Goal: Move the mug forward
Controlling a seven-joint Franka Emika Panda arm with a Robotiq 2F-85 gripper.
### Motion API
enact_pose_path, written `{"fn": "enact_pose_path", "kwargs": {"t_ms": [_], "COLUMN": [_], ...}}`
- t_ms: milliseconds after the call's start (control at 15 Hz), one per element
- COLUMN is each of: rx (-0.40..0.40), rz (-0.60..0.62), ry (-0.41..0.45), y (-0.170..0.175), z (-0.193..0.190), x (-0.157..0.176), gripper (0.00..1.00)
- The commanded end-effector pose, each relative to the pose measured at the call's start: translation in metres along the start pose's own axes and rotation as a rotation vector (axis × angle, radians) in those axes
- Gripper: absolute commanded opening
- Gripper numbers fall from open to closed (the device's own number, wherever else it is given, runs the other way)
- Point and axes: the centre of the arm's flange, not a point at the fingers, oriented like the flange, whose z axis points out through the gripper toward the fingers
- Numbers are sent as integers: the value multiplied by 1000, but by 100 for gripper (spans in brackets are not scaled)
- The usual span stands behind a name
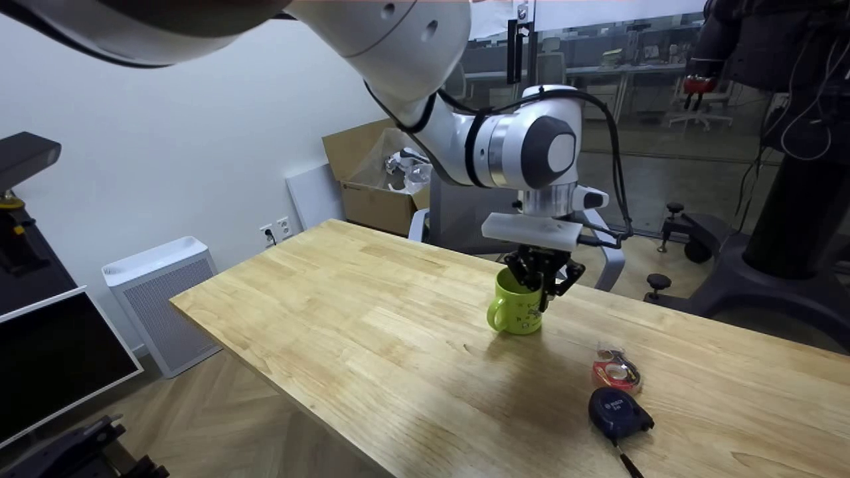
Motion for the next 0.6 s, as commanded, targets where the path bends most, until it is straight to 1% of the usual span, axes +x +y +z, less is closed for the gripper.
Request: {"fn": "enact_pose_path", "kwargs": {"t_ms": [0, 267, 333, 400, 467, 533], "rx": [23, 13, 8, 9, 6, 4], "rz": [-16, -21, -18, -18, -17, -15], "ry": [2, -9, -12, -17, -21, -24], "y": [5, 6, 6, 6, 7, 7], "z": [-9, -9, -10, -10, -11, -12], "x": [16, 16, 16, 16, 16, 16], "gripper": [3, 3, 35, 36, 40, 48]}}
